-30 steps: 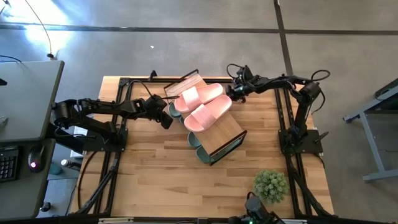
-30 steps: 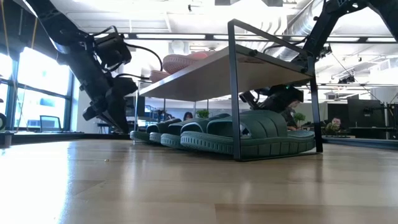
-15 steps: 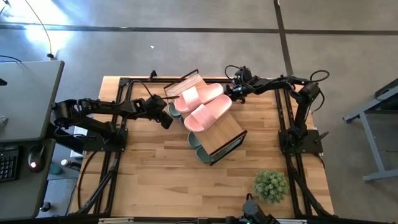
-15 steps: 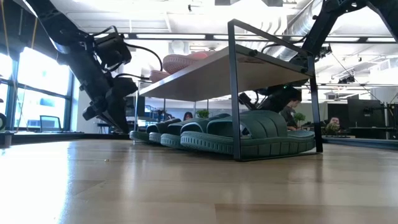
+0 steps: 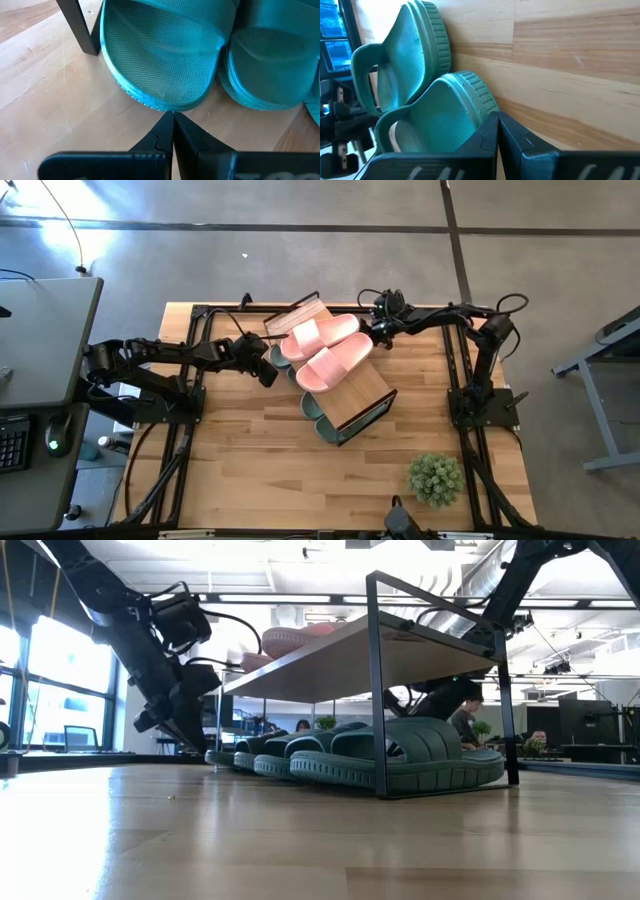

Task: Pick and place slides into the shelf
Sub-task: Adjust the slides on the shelf

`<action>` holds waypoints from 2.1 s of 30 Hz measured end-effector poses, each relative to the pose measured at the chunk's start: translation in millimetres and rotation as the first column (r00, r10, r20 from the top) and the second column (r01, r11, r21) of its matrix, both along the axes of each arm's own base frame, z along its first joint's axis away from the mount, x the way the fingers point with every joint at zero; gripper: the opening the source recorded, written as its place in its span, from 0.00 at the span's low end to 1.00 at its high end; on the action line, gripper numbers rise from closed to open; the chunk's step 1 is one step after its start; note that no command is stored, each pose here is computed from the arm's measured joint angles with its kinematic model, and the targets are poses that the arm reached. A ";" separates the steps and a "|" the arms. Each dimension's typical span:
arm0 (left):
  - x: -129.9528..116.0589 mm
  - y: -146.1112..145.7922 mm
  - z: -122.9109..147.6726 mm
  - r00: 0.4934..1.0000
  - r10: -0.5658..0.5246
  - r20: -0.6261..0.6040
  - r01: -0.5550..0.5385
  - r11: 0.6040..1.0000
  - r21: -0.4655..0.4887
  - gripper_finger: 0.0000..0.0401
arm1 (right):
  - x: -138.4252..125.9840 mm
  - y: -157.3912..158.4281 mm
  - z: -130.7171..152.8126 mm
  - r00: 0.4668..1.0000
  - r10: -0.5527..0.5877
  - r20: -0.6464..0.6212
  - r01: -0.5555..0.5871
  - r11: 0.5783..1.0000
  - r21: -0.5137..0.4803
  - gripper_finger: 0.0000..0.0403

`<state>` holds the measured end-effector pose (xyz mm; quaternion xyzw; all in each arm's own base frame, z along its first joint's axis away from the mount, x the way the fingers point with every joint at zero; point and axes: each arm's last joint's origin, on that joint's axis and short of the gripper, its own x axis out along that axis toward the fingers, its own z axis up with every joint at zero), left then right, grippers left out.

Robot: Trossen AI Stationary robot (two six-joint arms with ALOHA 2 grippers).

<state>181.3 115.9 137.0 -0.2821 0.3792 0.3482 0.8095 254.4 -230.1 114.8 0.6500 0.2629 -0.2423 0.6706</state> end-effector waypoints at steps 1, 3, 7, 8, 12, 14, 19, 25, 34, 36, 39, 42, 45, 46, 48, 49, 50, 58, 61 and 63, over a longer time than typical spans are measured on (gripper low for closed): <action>0.0 0.0 0.0 1.000 0.000 0.000 0.000 1.000 0.000 0.00 | 0.4 0.4 -0.1 1.000 -0.003 -0.005 0.003 1.000 -0.005 0.00; 0.0 0.0 0.0 1.000 0.000 0.000 0.000 1.000 0.001 0.00 | 0.6 0.5 -0.1 1.000 -0.003 -0.005 0.003 1.000 -0.006 0.00; 0.8 0.4 0.7 1.000 -0.002 0.011 0.002 1.000 0.004 0.00 | 0.5 0.5 -0.1 1.000 -0.001 -0.004 0.001 1.000 -0.004 0.00; 1.3 0.6 1.0 1.000 -0.004 0.018 0.004 1.000 0.005 0.00 | 0.5 0.5 -0.1 1.000 0.000 -0.003 0.000 1.000 -0.003 0.00; 5.6 2.6 5.1 0.997 -0.027 0.072 0.025 0.999 0.032 0.00 | 0.5 0.7 0.0 1.000 0.010 0.001 -0.010 1.000 -0.004 0.00; 4.7 2.1 4.2 0.997 -0.053 0.050 0.051 0.998 0.041 0.00 | 0.5 1.0 -0.1 1.000 0.016 0.003 -0.016 1.000 -0.001 0.00; 5.7 -4.5 9.6 0.955 -0.287 0.073 0.283 0.958 0.053 0.00 | 0.3 1.3 -0.3 1.000 0.026 0.002 -0.026 1.000 -0.006 0.00; 19.3 -41.0 22.4 0.702 -0.682 0.206 0.678 0.728 0.100 0.00 | 0.3 1.3 -0.3 1.000 0.026 0.002 -0.026 1.000 -0.007 0.00; 41.8 -106.4 21.1 0.706 -0.704 0.075 0.676 0.702 0.223 0.00 | 0.3 1.3 -0.3 1.000 0.026 0.002 -0.026 1.000 -0.007 0.00; 45.5 -115.4 20.6 0.732 -0.680 0.051 0.643 0.713 0.278 0.00 | 0.4 1.4 -0.3 1.000 0.026 0.001 -0.026 1.000 -0.007 0.00; 49.1 -124.5 15.8 0.772 -0.634 0.034 0.596 0.743 0.304 0.00 | 0.4 1.4 -0.3 1.000 0.026 0.001 -0.026 1.000 -0.007 0.00; 51.2 -129.7 5.0 0.798 -0.603 0.026 0.578 0.776 0.253 0.00 | 0.4 1.4 -0.3 1.000 0.026 0.001 -0.026 1.000 -0.007 0.00; 57.1 -132.7 -3.0 0.804 -0.593 0.047 0.567 0.787 0.242 0.00 | 0.3 1.4 -0.3 1.000 0.026 0.001 -0.026 1.000 -0.007 0.00; 61.2 -133.0 -4.6 0.802 -0.594 0.058 0.565 0.787 0.248 0.00 | 0.4 1.4 -0.3 1.000 0.026 0.001 -0.026 1.000 -0.007 0.00; 68.3 -134.0 -6.9 0.796 -0.601 0.064 0.572 0.783 0.242 0.00 | 0.4 1.4 -0.3 1.000 0.026 0.001 -0.026 1.000 -0.007 0.00; 73.1 -134.3 -7.2 0.793 -0.606 0.061 0.577 0.780 0.241 0.00 | 0.4 1.4 -0.3 1.000 0.026 0.001 -0.026 1.000 -0.007 0.00; 78.6 -134.7 -7.4 0.791 -0.608 0.063 0.579 0.778 0.242 0.00 | 0.4 1.4 -0.3 1.000 0.026 0.001 -0.026 1.000 -0.007 0.00; 101.3 -136.8 -14.7 0.795 -0.605 0.041 0.582 0.781 0.225 0.00 | 1.6 2.7 -0.6 1.000 0.025 -0.009 -0.025 1.000 -0.019 0.00; 100.7 -135.7 -15.4 0.818 -0.574 0.033 0.552 0.801 0.233 0.00 | 1.6 2.7 -0.6 1.000 0.024 -0.010 -0.024 1.000 -0.019 0.00; 101.5 -134.9 -17.8 0.840 -0.542 0.033 0.521 0.821 0.234 0.00 | 2.0 3.1 -0.6 1.000 0.025 -0.011 -0.026 0.999 -0.021 0.00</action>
